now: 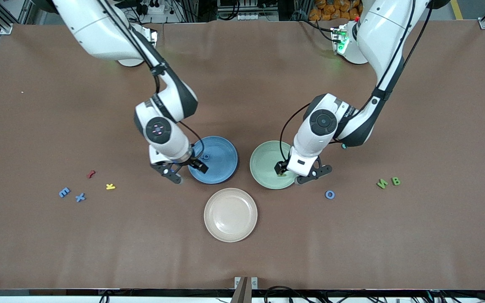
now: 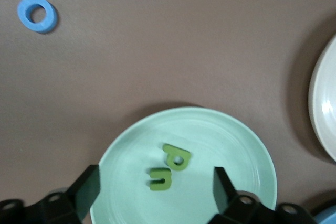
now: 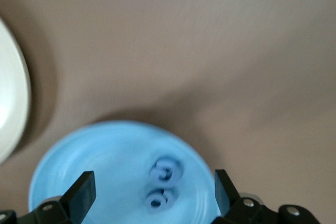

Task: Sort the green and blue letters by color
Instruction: 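Drop the green P on the green plate while the right gripper drops a on blue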

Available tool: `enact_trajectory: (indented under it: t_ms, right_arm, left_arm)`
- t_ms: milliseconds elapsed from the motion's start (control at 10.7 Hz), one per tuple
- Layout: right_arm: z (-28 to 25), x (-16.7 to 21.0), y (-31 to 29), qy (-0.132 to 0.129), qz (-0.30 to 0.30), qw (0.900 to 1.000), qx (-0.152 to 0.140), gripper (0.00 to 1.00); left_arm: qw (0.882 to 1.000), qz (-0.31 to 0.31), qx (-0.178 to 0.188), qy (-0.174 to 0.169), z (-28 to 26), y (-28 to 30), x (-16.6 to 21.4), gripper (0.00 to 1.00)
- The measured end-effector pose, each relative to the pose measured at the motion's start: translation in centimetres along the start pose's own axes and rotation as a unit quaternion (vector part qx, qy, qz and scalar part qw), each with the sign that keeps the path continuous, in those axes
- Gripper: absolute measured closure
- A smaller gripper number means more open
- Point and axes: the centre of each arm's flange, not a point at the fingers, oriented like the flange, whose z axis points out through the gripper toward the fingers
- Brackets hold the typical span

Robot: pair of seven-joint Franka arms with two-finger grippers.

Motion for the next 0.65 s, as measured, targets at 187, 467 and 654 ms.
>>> enact_trajectory:
  t_ms: [187, 467, 654]
  right_arm:
    - [-3.9, 6.2, 4.2, -0.014, -0.022, 1.0, -0.004, 0.0]
    - [-8.2, 16.4, 14.0, -0.02, -0.121, 0.992, 0.008, 0.0]
    - [-8.6, 22.0, 21.2, -0.015, -0.177, 0.984, 0.008, 0.0]
  left_arm:
    - [0.999, -0.029, 0.019, -0.006, -0.5, -2.3, 2.7, 0.0]
    - [0.995, -0.089, 0.05, -0.016, -2.4, -8.2, 8.4, 0.0]
    - [0.988, -0.127, 0.076, -0.032, -2.7, -11.4, 10.3, 0.0]
